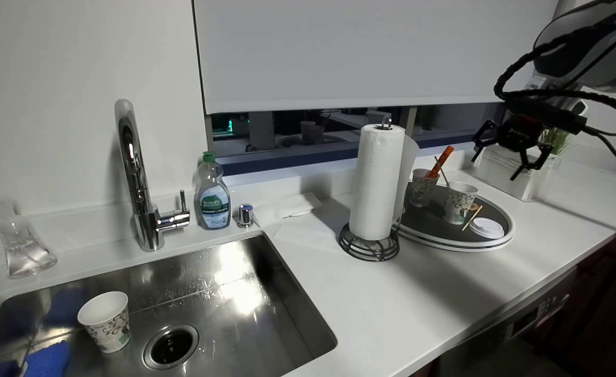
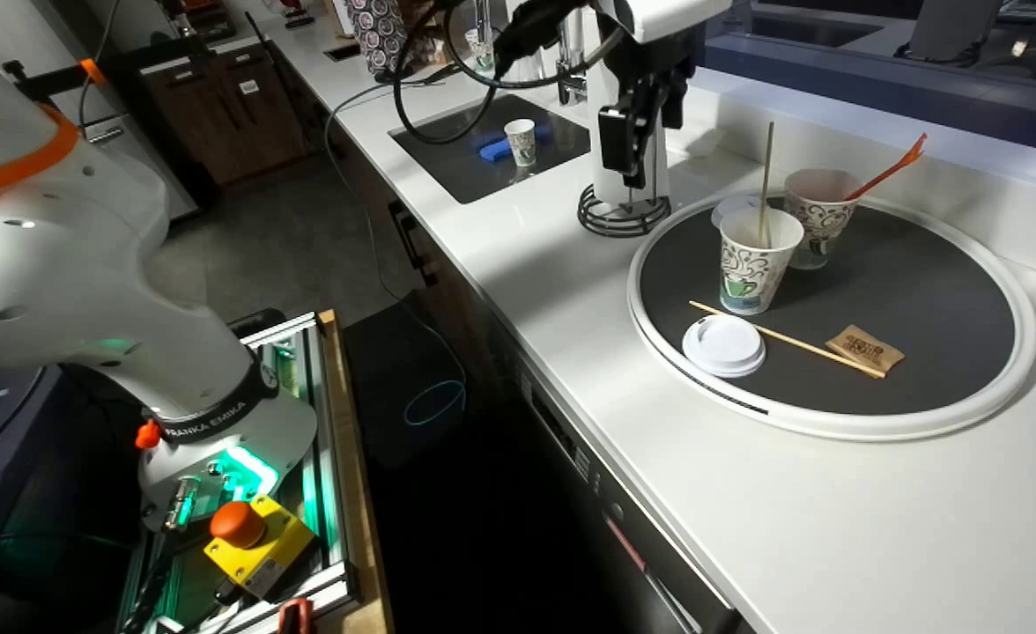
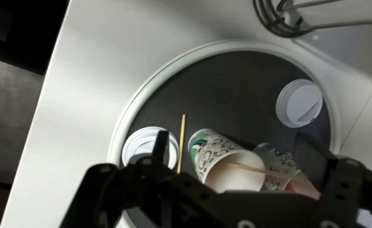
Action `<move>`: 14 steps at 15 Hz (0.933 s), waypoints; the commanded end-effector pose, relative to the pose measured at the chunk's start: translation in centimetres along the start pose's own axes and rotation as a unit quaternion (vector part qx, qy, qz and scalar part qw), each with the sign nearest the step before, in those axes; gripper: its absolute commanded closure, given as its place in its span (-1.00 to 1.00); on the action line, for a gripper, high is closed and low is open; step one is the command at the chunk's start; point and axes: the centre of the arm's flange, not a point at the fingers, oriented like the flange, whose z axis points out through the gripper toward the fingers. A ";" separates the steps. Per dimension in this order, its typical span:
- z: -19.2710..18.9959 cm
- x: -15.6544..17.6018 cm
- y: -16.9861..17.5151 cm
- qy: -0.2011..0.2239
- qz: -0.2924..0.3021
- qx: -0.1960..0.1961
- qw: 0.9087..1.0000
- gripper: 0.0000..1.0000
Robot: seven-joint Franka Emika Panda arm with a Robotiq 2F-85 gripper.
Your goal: Put the chopstick inside the coffee cup.
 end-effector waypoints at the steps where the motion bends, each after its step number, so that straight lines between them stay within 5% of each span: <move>1: 1.5 4.9 1.0 0.005 0.051 -0.017 0.999 -1.00; 6: 3.0 9.2 1.2 0.031 0.042 -0.022 0.998 -1.00; 14: 4.1 9.7 0.5 0.034 0.053 -0.030 0.998 -1.00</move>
